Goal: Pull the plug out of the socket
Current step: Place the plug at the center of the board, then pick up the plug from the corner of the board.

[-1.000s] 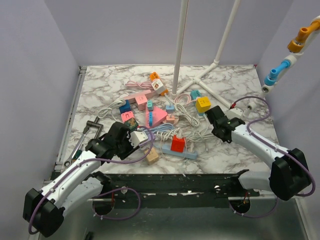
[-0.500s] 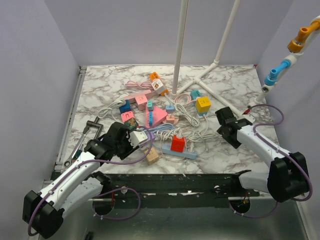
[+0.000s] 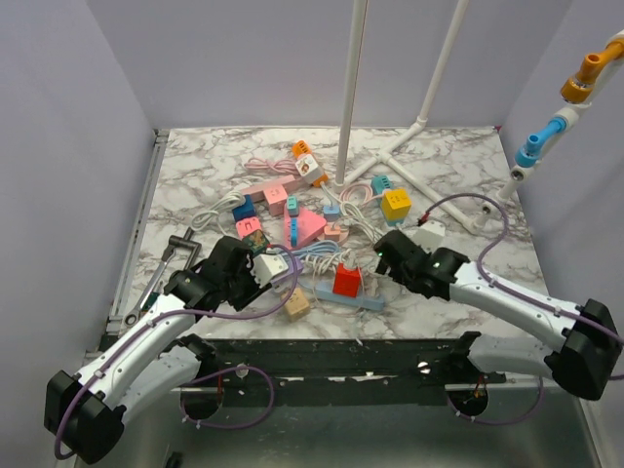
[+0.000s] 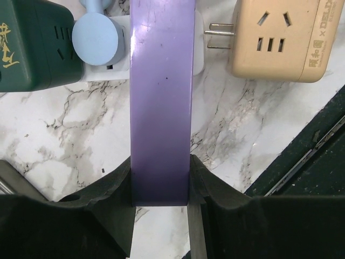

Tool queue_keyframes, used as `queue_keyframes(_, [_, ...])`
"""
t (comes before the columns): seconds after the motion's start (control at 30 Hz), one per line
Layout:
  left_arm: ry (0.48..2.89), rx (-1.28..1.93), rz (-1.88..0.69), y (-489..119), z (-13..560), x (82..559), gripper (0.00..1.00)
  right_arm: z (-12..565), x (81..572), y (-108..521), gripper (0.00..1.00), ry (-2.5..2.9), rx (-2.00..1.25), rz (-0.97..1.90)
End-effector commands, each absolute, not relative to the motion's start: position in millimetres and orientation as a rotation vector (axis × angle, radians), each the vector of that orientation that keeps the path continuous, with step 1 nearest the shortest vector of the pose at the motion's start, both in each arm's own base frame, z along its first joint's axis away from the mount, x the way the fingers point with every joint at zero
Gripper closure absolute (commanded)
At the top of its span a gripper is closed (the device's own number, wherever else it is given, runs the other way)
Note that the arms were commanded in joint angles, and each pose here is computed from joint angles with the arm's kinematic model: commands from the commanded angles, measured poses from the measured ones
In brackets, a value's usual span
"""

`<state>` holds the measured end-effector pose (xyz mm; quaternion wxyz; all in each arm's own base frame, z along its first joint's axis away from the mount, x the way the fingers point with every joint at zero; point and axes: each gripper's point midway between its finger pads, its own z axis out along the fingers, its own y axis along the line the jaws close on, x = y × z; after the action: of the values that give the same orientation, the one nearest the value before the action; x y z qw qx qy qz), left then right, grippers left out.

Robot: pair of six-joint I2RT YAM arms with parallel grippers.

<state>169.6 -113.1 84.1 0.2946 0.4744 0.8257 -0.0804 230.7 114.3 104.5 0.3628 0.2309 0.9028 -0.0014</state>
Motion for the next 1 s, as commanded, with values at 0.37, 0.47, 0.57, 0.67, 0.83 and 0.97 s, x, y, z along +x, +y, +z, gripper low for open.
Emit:
queue_keyframes(0.37, [2.134, 1.215, -0.196, -122.9, 103.4, 193.1, 1.00, 160.5, 134.6, 315.4, 0.05, 2.113, -0.350, 0.307])
queue_keyframes(0.47, [2.145, 1.214, -0.195, -124.1, 102.7, 196.1, 1.00, 152.1, 125.7, 327.7, 0.02, 2.131, -0.421, 0.332])
queue_keyframes(0.57, [2.149, 1.200, -0.203, -126.0, 106.2, 199.2, 1.00, 151.2, 116.8, 350.9, 0.00, 2.104, -0.522, 0.398])
queue_keyframes(0.67, [2.144, 1.184, -0.214, -126.9, 113.6, 199.8, 1.00, 150.3, 116.3, 364.8, 0.00, 2.086, -0.558, 0.403])
queue_keyframes(0.83, [2.123, 1.160, -0.227, -126.9, 124.2, 198.2, 1.00, 133.1, 113.8, 387.9, 0.00, 2.066, -0.646, 0.404])
queue_keyframes(0.97, [2.130, 1.157, -0.229, -125.1, 126.5, 195.3, 1.00, 111.9, 116.7, 396.4, 0.00, 2.078, -0.677, 0.330])
